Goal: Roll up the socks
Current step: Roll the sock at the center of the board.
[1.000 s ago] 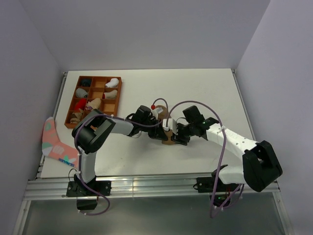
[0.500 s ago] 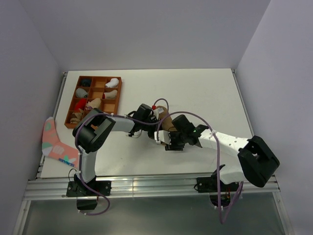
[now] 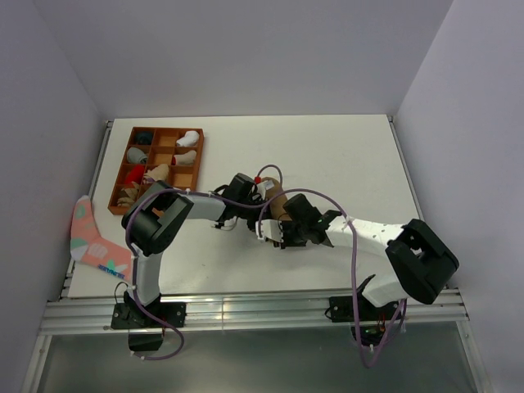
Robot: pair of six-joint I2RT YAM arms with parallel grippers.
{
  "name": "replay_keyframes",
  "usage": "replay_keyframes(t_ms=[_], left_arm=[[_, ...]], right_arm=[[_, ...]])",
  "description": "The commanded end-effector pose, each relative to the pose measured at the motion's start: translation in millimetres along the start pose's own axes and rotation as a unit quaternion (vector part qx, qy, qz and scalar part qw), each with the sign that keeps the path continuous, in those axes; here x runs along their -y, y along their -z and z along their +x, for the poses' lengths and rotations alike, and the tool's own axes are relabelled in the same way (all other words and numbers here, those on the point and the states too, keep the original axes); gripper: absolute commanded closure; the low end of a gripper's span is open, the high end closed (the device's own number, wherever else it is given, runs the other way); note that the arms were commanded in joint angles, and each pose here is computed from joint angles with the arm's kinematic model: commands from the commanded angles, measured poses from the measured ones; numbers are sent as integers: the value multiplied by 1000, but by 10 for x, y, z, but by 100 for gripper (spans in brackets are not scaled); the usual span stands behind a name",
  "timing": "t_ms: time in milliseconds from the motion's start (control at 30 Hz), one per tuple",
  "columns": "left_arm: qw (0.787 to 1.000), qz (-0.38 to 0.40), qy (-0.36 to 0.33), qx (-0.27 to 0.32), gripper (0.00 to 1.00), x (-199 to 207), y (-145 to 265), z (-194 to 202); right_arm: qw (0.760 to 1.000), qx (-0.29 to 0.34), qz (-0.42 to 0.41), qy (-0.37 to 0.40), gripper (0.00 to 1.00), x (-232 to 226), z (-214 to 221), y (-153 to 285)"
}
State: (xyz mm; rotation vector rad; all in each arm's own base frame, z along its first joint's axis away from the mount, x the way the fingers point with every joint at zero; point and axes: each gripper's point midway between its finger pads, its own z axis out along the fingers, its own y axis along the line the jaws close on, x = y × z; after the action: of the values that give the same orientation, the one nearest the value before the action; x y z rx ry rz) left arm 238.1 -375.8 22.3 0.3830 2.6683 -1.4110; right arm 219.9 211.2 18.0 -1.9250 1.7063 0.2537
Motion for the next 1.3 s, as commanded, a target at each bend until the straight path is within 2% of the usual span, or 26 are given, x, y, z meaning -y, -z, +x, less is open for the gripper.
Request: replay_keyframes(t_ms=[0,133,167,267,400,533,733,867,1067,1267], left_arm=[[994,-81,59,-50,96,-502,-15,424],[995,-63,75,-22,81,-381,-9,335],[996,-57,72,1,73,-342,-6,246],[993,-47,89,54,68,-234,66,107],[988,-35,104,110,67,-134,161,-23],[984,-32,91,151,67,-125,232,-110],[977,-43,59,198,67,-142,322,-191],[974,-52,42,218,68,-158,371,-208],[960,-54,-26,275,64,1,565,-316],[942,-23,-121,314,59,219,646,-192]], right_arm=[[1000,3,-4,-19,70,-19,-19,-48],[999,15,-24,-46,75,-53,-70,-39],[998,16,-33,-53,76,-66,-81,-18],[994,34,-69,-77,76,-107,-122,49],[986,55,-107,-119,76,-74,-115,162],[971,64,-171,-154,76,-113,-100,213],[929,74,-293,-214,76,-203,-161,278],[915,58,-307,-255,77,-139,-110,268],[886,40,-354,-296,76,-191,-95,296],[858,33,-384,-341,77,-177,-67,280]])
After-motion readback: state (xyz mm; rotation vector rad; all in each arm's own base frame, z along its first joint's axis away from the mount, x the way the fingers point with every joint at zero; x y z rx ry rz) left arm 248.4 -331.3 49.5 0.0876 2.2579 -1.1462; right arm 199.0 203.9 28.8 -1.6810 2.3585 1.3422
